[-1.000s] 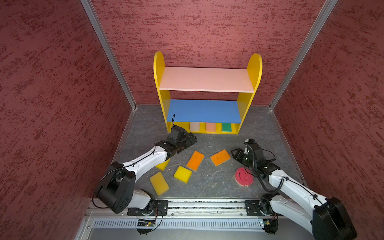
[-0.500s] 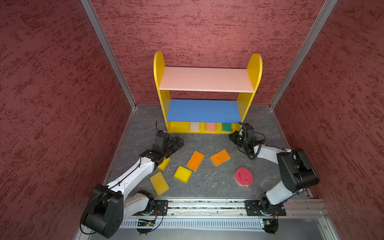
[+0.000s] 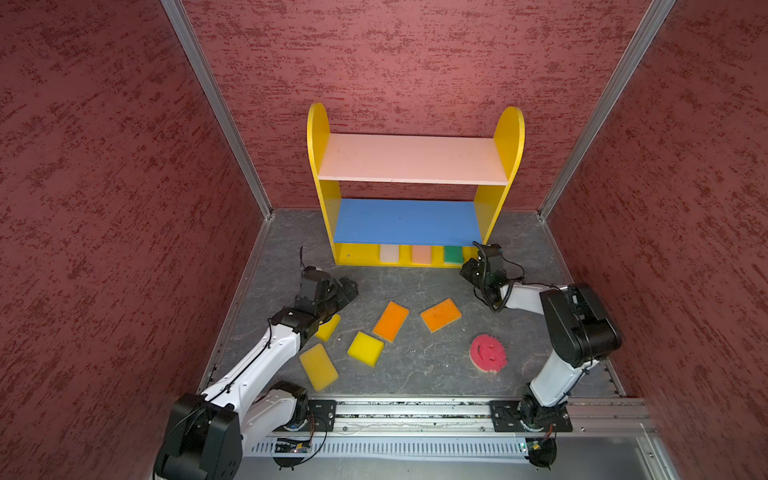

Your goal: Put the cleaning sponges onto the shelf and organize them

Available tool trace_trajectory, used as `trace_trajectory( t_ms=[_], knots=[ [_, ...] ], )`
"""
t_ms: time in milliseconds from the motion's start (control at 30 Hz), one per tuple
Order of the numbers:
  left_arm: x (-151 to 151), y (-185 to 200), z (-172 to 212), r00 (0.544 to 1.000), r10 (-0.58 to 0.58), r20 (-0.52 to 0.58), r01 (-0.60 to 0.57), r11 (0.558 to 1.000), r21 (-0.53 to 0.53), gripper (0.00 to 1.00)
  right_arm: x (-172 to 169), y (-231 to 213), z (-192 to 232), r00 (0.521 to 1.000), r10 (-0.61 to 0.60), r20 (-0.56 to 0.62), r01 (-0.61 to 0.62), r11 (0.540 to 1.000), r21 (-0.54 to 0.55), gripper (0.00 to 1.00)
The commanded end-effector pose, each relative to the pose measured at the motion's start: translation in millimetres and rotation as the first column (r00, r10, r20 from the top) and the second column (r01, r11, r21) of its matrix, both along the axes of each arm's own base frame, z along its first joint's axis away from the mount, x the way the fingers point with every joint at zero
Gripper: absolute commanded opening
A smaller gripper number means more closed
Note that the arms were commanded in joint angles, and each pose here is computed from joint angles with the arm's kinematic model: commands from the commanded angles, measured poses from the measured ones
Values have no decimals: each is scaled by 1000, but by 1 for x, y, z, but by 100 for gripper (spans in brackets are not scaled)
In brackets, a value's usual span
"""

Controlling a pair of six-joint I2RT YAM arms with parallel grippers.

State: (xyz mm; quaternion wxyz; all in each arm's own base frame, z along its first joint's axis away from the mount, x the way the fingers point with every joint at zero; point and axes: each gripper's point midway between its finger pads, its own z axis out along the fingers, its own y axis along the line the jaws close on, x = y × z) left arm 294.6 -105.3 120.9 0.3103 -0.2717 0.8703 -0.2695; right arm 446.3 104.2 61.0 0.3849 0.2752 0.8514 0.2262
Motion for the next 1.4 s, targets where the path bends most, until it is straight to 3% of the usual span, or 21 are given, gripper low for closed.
trace_trajectory(
  t_ms=[0,1367],
  knots=[
    [-5,7,-4,1000,7,-4,-7,1000,17,97,19,-2,18,997,-41,72,42,999,-9,18],
    [-1,14,-17,999,23,-35,-23,1000,-17,98,42,7,-10,996,-84,42,81,994,72,14]
  ],
)
